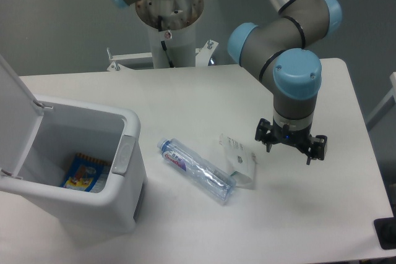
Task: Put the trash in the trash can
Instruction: 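Move the gripper over the white paper item beside the bottle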
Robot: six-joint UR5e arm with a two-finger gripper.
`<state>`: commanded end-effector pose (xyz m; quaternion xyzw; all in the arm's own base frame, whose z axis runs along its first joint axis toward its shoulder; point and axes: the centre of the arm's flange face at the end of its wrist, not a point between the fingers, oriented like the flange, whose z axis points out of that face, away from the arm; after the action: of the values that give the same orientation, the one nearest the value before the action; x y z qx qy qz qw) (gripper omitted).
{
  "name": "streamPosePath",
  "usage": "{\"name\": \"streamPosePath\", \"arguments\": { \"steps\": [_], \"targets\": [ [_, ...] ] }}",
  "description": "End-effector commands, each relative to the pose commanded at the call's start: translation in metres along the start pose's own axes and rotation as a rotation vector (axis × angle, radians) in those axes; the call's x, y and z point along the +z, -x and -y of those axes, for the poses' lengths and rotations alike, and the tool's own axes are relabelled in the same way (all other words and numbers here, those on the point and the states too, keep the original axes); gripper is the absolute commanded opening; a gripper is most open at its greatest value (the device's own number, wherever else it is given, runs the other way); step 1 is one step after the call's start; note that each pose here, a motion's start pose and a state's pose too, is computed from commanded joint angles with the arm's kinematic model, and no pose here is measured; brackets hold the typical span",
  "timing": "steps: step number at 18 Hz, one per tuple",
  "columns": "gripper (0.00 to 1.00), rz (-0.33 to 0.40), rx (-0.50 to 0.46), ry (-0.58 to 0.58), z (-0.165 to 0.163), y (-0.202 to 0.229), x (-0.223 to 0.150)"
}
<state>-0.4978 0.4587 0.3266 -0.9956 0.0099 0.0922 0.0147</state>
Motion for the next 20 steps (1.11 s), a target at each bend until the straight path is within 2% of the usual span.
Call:
{"name": "streamPosePath", "arguments": {
  "steps": [8,11,16,18,20],
  "targets": [
    [1.0,-0.001,-0.017,-0.002,0.002,-0.001,0.0],
    [1.0,-0.014,-0.12,0.005,0.005,-0.01,0.006],
    [1.0,-0.047,-0.226,0.014,0.026,-0.037,0.02],
    [1.0,-0.06,-0.304,0.024,0.026,-0.045,0.025],
    [1.0,-0.064,-0.335,0.026,0.027,-0.054,0.026]
  ]
}}
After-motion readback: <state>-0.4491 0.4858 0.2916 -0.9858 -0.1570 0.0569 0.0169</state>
